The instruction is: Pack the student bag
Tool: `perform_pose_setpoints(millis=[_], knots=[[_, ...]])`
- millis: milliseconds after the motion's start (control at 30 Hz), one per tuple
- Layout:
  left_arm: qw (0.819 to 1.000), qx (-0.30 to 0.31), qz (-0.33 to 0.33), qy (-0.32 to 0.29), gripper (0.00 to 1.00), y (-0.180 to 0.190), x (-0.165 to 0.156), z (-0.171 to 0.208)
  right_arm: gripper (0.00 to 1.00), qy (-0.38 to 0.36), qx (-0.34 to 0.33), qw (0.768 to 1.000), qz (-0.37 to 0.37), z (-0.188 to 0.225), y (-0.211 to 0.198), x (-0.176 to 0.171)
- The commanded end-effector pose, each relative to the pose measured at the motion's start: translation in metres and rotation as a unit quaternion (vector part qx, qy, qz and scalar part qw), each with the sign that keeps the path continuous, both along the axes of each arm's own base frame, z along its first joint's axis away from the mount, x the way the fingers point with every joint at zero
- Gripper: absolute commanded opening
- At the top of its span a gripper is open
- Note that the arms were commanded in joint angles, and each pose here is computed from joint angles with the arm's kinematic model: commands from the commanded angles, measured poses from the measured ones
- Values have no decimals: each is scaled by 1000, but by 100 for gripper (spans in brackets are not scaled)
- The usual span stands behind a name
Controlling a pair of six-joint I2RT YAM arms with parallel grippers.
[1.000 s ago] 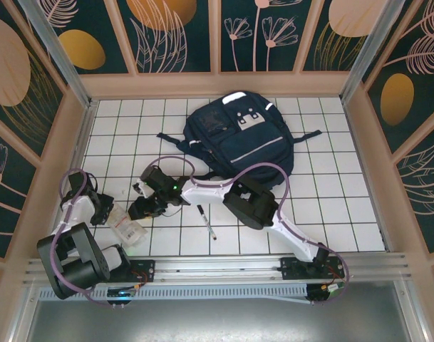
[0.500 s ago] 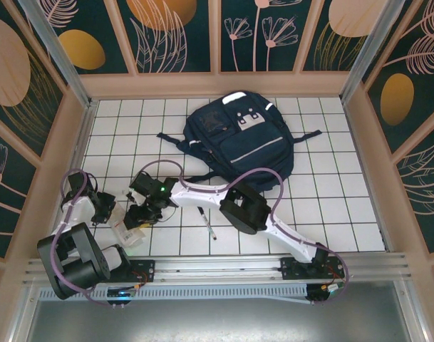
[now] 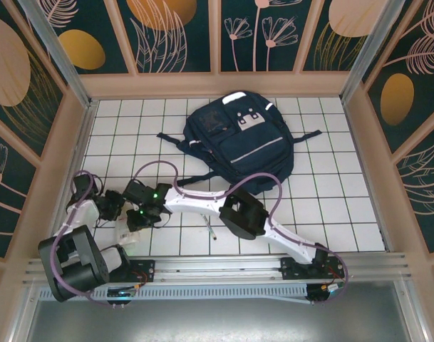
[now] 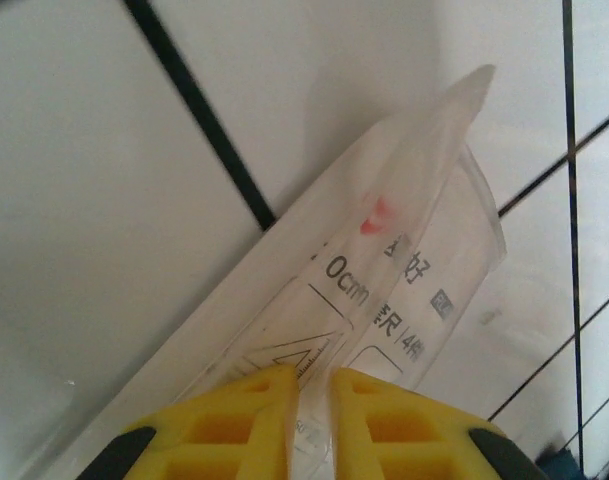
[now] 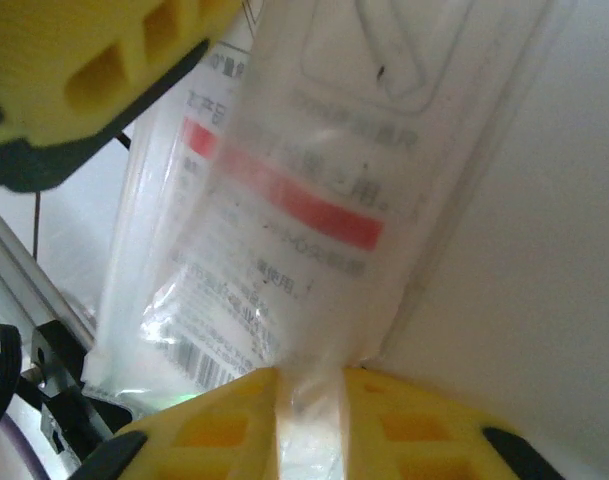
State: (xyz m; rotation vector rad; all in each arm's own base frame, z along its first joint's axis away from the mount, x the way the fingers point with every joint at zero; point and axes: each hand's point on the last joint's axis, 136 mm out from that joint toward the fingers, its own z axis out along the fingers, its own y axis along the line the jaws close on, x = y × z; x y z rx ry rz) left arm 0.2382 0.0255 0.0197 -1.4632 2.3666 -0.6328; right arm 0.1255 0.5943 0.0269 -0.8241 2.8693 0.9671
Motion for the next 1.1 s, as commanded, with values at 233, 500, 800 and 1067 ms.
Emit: perform_pose_setpoints(millis=[233, 500, 800, 1067], knots=[[994, -39, -100, 9, 26, -40, 4, 28, 4, -83, -56, 981, -168, 9, -103, 98], [994, 17, -112, 14, 31, -26, 8, 36, 21, -60, 58, 995, -59, 50, -107, 105], [990, -18, -142, 13, 33, -63, -2, 14, 42, -90, 34, 995, -21, 28, -122, 148], [989, -24, -144, 11, 32, -80, 9, -1, 45, -37, 47, 998, 10, 6, -107, 128]])
